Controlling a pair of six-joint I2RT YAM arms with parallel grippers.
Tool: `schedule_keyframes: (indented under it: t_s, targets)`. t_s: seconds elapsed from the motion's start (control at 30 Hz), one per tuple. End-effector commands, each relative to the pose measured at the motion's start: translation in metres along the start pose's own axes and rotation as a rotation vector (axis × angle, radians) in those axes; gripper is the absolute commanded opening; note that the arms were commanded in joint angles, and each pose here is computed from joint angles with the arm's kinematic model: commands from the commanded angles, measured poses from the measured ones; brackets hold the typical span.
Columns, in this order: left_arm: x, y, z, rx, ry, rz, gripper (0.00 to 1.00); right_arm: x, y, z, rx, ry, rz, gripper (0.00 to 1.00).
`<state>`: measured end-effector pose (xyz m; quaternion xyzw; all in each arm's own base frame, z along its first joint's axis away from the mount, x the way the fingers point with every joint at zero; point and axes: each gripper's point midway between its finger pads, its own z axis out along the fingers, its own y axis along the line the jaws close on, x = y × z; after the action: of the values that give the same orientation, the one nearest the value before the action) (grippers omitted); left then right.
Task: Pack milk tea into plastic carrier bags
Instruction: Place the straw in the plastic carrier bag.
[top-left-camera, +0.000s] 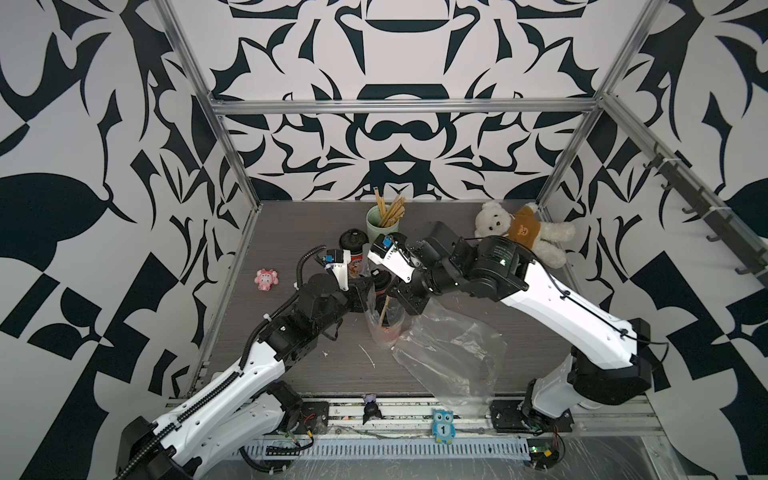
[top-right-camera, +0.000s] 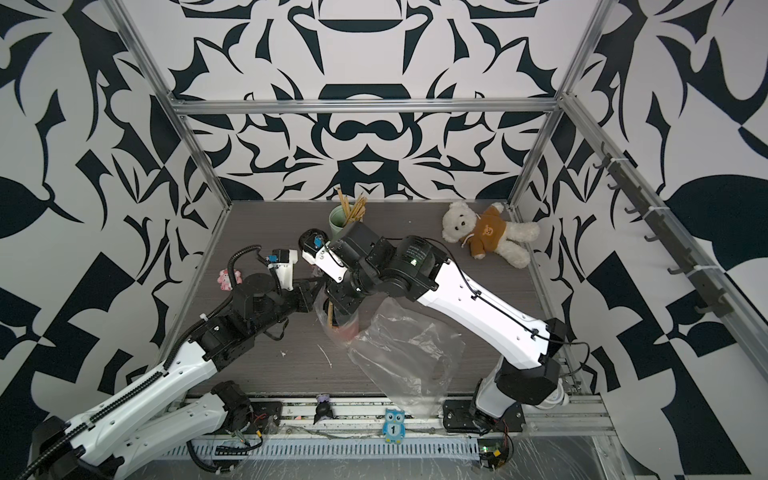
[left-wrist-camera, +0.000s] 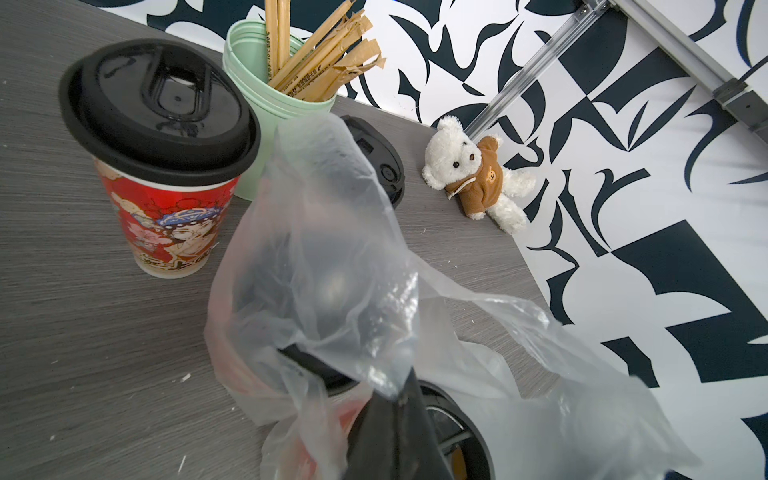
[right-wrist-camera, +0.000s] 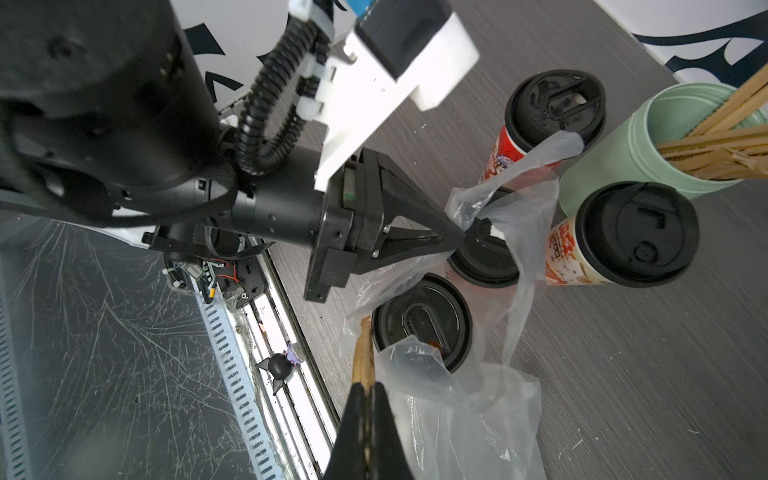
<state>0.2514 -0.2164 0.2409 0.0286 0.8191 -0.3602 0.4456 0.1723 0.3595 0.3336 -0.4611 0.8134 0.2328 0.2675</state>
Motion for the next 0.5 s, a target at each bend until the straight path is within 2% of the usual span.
schedule_keyframes:
  t_s: [0.0,0.27,0.47]
  targets:
    - [-0.014,-0.011,-0.004,0.037,-0.036,-0.010,0.00,0.000,0.004,-0.006,0.004,-0.006,-0.040,0.00]
    - [-0.013,-0.011,-0.004,0.037,-0.036,-0.016,0.00,0.023,0.004,0.027,0.010,0.092,-0.056,0.00]
    - [-0.016,-0.013,-0.007,0.038,-0.040,-0.005,0.00,0.033,0.009,0.041,-0.011,0.108,-0.044,0.00]
